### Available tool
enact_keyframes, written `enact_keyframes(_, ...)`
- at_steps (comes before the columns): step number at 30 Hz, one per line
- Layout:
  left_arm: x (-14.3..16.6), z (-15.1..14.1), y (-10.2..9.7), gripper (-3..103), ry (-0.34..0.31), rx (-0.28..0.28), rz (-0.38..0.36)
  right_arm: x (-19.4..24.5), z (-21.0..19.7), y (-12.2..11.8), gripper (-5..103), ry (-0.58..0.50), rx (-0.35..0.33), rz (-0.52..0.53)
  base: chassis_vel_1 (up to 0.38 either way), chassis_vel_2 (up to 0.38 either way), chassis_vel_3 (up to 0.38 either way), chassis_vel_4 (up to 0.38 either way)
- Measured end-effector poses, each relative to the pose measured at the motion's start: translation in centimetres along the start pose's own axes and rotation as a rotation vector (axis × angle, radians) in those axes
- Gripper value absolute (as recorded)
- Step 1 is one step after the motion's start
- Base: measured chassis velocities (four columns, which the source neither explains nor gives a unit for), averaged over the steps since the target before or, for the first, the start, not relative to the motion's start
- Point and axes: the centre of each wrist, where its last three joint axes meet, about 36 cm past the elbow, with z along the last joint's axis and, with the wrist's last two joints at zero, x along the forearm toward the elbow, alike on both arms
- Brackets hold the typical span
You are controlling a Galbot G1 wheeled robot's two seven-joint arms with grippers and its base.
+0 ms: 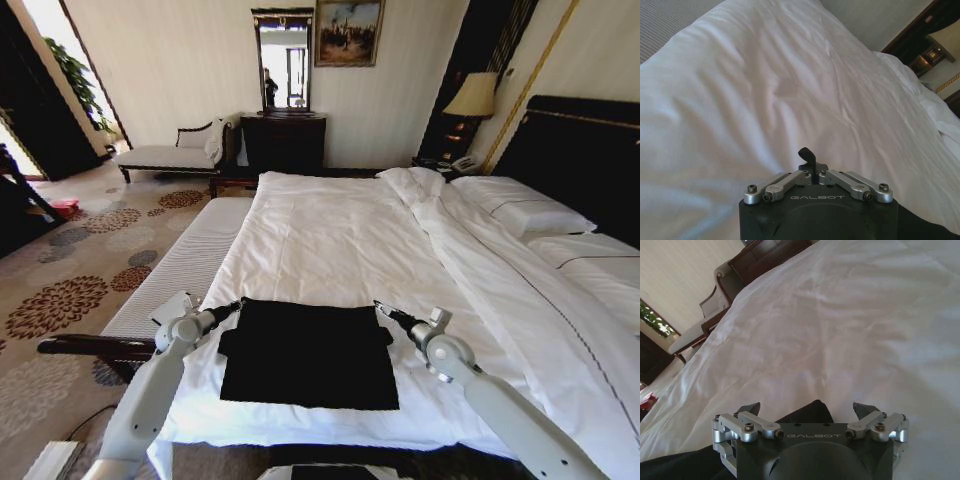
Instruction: Fold the clothes on the bed.
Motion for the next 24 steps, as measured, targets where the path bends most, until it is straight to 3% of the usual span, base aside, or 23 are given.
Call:
enact_keyframes(14, 0.2, -0.4, 0.2, 1, -0.002, -0.010, -0.009, -1.9, 2.3, -1.0, 102, 0.020, -0.001, -0.109, 0.000, 0.000, 0.000, 0.000)
enact_keyframes(19, 0.1, -0.6, 0.1, 1, -0.005, -0.013, -0.008, -2.2, 2.5, -1.5, 82, 0.022, 0.000, -0.108, 0.000, 0.000, 0.000, 0.000)
enact_keyframes(22, 0.0, -0.6, 0.0, 1, -0.007, -0.014, -0.008, -2.2, 2.5, -1.6, 76, 0.020, 0.001, -0.114, 0.000, 0.000, 0.000, 0.000)
enact_keyframes(24, 0.0, -0.7, 0.0, 1, -0.008, -0.015, -0.007, -2.1, 2.7, -1.7, 66, 0.019, 0.001, -0.126, 0.000, 0.000, 0.000, 0.000)
